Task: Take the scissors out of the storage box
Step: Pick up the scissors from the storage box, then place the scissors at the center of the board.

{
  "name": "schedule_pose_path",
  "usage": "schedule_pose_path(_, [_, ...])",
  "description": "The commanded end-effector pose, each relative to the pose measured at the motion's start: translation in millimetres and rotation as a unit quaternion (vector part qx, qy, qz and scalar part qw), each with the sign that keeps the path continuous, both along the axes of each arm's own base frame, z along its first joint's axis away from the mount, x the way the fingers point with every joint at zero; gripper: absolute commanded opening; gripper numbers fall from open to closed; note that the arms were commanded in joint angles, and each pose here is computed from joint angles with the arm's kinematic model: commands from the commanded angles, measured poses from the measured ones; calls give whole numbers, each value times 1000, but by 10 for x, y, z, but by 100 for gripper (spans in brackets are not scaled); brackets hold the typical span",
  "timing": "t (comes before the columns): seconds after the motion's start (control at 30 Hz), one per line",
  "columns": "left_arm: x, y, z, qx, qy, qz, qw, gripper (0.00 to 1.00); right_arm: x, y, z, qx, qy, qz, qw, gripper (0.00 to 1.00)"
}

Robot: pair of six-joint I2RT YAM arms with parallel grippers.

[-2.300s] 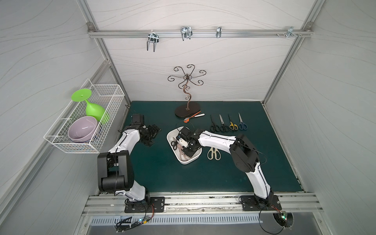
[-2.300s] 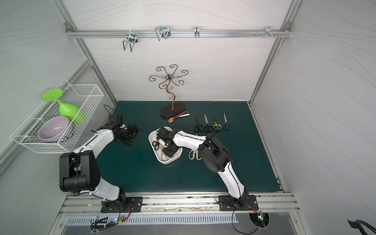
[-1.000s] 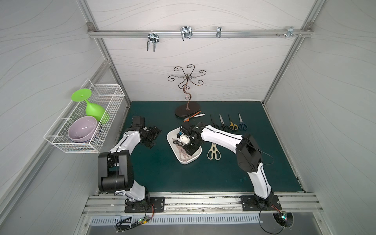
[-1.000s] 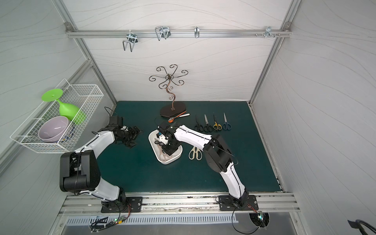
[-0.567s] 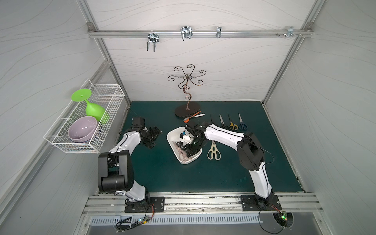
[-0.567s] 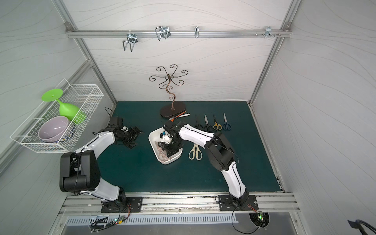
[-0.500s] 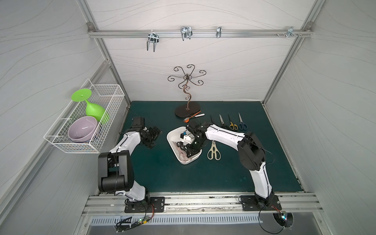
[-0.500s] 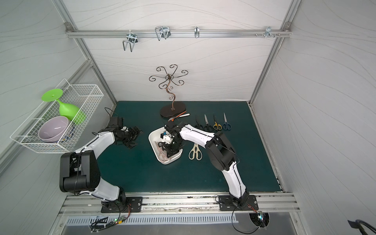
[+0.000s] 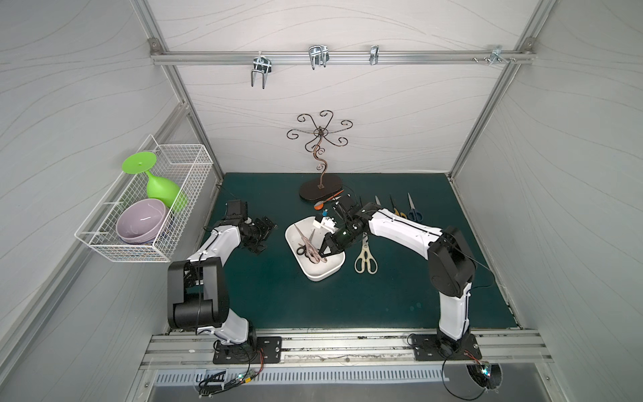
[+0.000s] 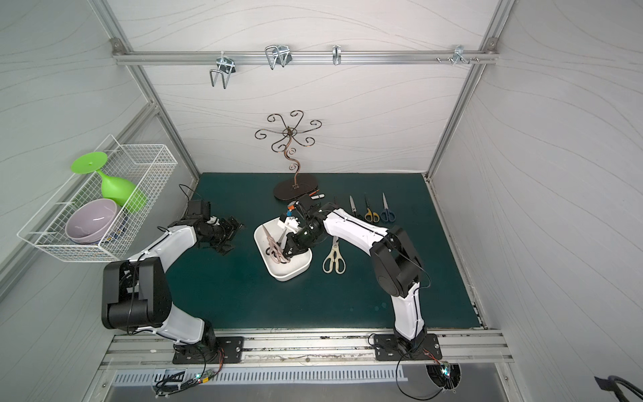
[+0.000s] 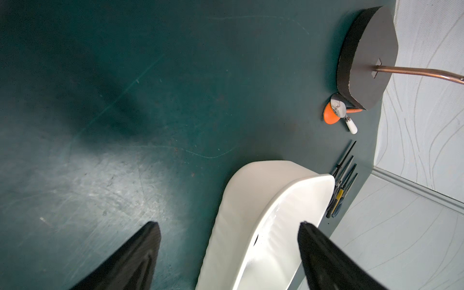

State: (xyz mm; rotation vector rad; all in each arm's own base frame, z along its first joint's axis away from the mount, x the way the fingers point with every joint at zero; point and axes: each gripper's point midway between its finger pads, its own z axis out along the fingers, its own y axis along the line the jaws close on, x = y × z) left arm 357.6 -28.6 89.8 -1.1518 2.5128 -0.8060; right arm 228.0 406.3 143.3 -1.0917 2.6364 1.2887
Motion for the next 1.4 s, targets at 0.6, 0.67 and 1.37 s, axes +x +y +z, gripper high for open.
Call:
schedule_pose_path(0.6, [297, -792, 665, 73, -75, -154, 983, 90, 752, -1759, 243, -248, -263, -147, 921, 0])
schedule_pose_path(0.67, [297, -907, 702, 64, -79, -167, 981, 90, 721, -1980, 188, -273, -260, -154, 913, 0])
schedule_pose_path(1.37, [31, -915, 665, 88, -66, -174, 979, 90, 331, -2908, -519, -417, -217, -163, 867, 0])
